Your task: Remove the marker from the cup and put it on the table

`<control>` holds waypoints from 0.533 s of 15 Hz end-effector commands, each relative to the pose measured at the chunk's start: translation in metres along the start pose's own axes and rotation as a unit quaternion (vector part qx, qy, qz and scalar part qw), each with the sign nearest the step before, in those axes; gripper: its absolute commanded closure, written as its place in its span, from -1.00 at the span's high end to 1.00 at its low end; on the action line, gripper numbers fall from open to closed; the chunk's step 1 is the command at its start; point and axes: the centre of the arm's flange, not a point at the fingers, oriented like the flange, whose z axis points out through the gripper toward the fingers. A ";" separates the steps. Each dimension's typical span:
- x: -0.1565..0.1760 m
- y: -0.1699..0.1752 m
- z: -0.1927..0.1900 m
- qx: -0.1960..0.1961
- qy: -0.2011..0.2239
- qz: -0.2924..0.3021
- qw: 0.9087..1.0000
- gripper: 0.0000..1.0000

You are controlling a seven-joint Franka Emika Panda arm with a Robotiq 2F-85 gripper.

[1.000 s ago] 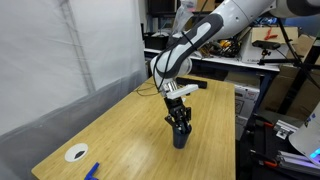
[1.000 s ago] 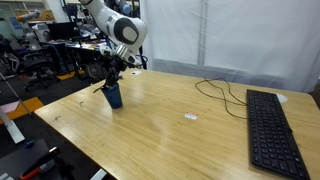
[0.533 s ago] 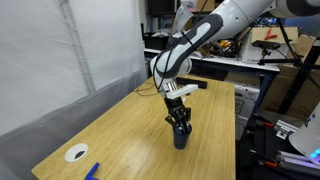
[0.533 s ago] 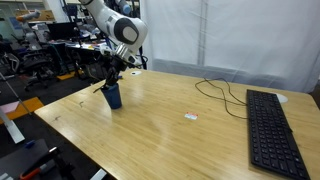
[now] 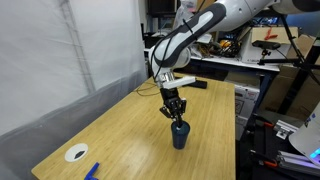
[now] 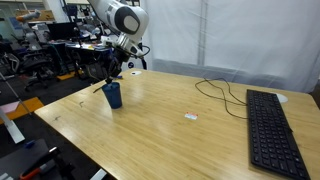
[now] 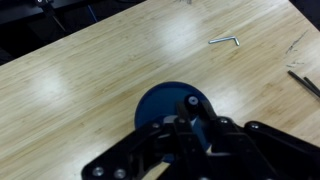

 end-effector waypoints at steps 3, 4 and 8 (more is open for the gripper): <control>-0.054 0.001 -0.075 0.003 0.002 -0.027 1.000 -0.91; -0.066 0.003 -0.094 0.003 0.009 -0.028 1.000 -0.91; -0.117 0.009 -0.157 -0.006 0.099 -0.045 0.994 -0.91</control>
